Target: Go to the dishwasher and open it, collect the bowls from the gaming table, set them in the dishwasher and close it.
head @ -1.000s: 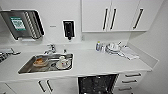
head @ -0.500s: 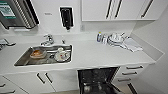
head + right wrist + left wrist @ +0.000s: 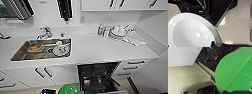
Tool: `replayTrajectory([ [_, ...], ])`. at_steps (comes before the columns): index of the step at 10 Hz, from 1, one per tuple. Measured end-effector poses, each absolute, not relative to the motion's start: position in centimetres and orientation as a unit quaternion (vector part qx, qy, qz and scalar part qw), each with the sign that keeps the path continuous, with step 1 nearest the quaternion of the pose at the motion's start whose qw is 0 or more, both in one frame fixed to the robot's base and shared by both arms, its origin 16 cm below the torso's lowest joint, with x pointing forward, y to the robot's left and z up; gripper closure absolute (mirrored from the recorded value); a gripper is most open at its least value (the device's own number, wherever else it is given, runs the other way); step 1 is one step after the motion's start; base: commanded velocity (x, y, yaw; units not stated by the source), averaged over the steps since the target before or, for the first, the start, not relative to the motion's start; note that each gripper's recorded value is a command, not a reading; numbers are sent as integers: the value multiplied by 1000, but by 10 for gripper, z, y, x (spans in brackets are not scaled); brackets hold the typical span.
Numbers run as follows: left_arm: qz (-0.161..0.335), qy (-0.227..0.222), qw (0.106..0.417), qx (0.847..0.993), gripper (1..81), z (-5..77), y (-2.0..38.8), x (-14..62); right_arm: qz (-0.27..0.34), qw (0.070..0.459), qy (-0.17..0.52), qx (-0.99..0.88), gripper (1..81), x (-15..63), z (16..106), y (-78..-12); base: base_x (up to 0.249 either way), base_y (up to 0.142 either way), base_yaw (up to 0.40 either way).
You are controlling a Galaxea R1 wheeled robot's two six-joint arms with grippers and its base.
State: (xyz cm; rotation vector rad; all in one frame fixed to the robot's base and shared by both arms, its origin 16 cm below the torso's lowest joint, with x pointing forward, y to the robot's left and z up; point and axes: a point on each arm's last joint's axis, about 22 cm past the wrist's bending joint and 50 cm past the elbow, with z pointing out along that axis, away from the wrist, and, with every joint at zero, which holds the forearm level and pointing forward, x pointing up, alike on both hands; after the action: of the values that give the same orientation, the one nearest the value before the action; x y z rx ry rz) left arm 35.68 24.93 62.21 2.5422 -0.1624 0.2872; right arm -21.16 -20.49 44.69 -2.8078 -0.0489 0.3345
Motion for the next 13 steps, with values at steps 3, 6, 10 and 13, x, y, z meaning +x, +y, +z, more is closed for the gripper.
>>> replayTrajectory([
  [3,109,-88,268,953,811,643,194,410,118,157,-17,-980,811,-213,448,-204,0,0,0],
  [6,81,-100,280,951,811,633,132,426,145,164,-9,-976,811,-234,457,-197,0,0,0],
  [10,60,-130,285,948,811,626,58,448,169,164,-3,-972,811,-248,464,-197,0,0,0],
  [13,72,-146,286,944,811,643,20,469,170,164,-2,-972,811,-248,464,-196,0,0,0],
])
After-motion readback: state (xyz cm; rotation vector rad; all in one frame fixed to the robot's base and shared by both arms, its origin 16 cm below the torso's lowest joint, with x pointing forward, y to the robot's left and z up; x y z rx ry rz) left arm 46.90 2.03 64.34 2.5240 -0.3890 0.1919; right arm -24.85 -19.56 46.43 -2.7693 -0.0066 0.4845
